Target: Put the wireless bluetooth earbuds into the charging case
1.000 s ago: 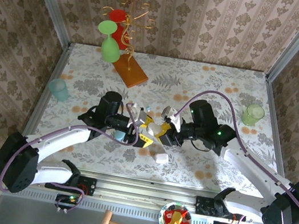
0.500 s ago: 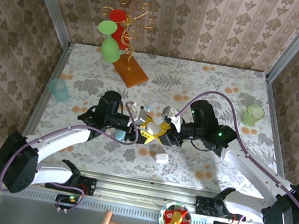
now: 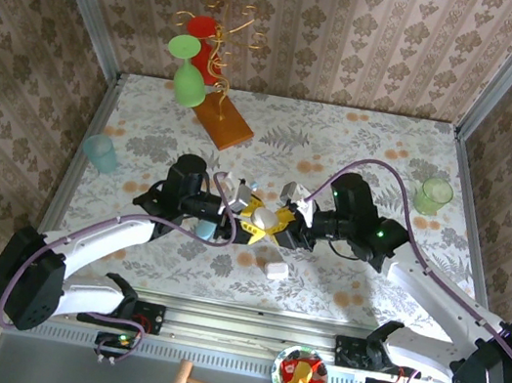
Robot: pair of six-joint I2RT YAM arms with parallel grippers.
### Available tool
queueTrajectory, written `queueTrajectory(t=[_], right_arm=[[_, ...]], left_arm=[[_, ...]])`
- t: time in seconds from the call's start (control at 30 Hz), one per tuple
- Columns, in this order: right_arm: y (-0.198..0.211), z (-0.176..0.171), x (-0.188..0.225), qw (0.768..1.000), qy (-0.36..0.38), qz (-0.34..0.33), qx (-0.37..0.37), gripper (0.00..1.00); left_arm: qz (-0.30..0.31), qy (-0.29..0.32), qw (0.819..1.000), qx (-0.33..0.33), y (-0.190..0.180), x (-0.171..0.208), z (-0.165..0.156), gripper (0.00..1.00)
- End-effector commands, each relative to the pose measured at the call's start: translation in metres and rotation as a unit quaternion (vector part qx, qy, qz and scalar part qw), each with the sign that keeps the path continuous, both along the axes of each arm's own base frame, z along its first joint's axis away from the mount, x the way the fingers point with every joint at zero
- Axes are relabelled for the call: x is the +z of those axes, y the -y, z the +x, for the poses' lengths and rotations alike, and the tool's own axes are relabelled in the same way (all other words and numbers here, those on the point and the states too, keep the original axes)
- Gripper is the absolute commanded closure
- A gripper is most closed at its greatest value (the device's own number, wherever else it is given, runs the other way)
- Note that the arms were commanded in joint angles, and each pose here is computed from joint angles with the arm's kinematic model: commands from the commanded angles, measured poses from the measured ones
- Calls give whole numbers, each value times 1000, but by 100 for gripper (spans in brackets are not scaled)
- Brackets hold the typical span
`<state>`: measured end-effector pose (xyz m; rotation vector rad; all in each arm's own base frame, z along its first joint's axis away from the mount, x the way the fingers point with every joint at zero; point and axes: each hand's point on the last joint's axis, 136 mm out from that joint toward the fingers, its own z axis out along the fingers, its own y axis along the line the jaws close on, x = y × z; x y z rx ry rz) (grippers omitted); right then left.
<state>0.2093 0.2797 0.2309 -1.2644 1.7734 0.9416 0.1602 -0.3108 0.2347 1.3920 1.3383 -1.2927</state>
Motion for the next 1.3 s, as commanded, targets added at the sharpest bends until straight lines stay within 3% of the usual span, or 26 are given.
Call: queueTrajectory(t=[0.0, 0.2, 0.5, 0.63, 0.73, 0.83, 1.27], right_arm=[[4, -1, 0, 1000, 7, 1, -5, 78], [3, 0, 0, 1000, 9, 5, -4, 78], [4, 0, -1, 1000, 8, 4, -9, 76], [5, 0, 3, 1000, 12, 10, -13, 64], [6, 2, 7, 999, 19, 19, -20, 49], [7, 4, 12, 999, 20, 31, -29, 40], [18, 30, 23, 993, -11, 59, -101, 34]], left_arm=[[-30, 15, 999, -16, -2, 20, -5, 49], [-34, 11, 999, -18, -2, 22, -7, 51], [-33, 7, 999, -21, -3, 19, -8, 68], [-32, 7, 999, -22, -4, 17, -8, 76], [-32, 6, 999, -22, -4, 17, -8, 76], [-32, 6, 999, -23, -4, 16, -8, 77], [-31, 9, 999, -35, -6, 11, -10, 80]])
